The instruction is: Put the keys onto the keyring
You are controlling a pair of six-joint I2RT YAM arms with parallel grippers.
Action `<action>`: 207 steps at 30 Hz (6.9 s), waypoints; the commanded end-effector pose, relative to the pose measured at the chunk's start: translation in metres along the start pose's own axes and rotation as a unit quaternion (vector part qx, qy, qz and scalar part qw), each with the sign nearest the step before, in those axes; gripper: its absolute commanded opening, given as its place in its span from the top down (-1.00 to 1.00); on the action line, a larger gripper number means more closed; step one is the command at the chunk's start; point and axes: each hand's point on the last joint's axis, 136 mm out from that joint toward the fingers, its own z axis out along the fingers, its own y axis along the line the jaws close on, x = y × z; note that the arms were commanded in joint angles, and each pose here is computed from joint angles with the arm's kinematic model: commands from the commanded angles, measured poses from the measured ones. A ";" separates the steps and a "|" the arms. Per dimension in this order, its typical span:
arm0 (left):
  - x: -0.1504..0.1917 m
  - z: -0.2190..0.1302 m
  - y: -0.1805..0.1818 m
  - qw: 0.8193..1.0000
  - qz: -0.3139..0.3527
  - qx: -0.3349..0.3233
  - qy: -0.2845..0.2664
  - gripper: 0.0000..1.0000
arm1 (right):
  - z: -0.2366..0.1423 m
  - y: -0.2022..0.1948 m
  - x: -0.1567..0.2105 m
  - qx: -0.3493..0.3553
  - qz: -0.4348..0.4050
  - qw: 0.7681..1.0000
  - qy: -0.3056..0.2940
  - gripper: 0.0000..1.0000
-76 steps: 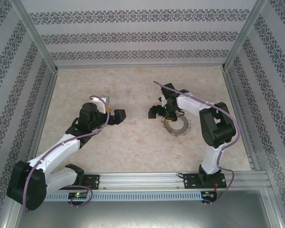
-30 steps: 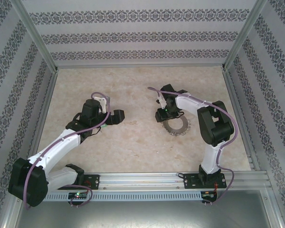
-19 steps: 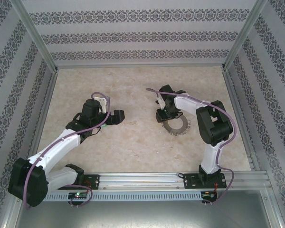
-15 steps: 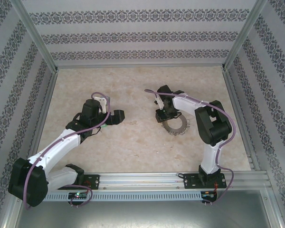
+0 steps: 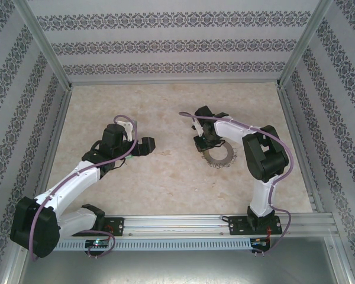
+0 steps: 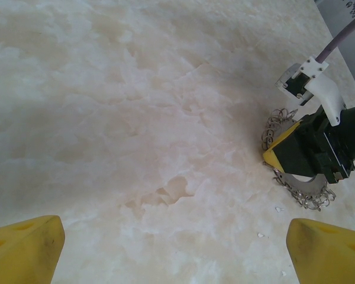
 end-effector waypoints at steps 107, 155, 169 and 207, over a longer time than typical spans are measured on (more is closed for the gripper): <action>-0.027 -0.083 -0.111 0.947 0.085 0.290 -0.111 -0.59 | -0.211 0.170 0.030 -0.322 -0.332 0.810 -0.361 1.00; 0.024 -0.128 -0.175 0.854 0.468 0.222 -0.054 0.28 | -0.288 0.218 0.083 -0.341 -0.455 0.694 -0.441 1.00; 0.031 -0.120 -0.191 0.836 0.493 0.240 -0.020 0.43 | -0.277 0.218 0.090 -0.311 -0.476 0.702 -0.429 1.00; 0.037 -0.147 -0.214 0.828 0.421 0.348 -0.130 1.00 | -0.290 0.217 0.114 -0.349 -0.448 0.687 -0.452 0.59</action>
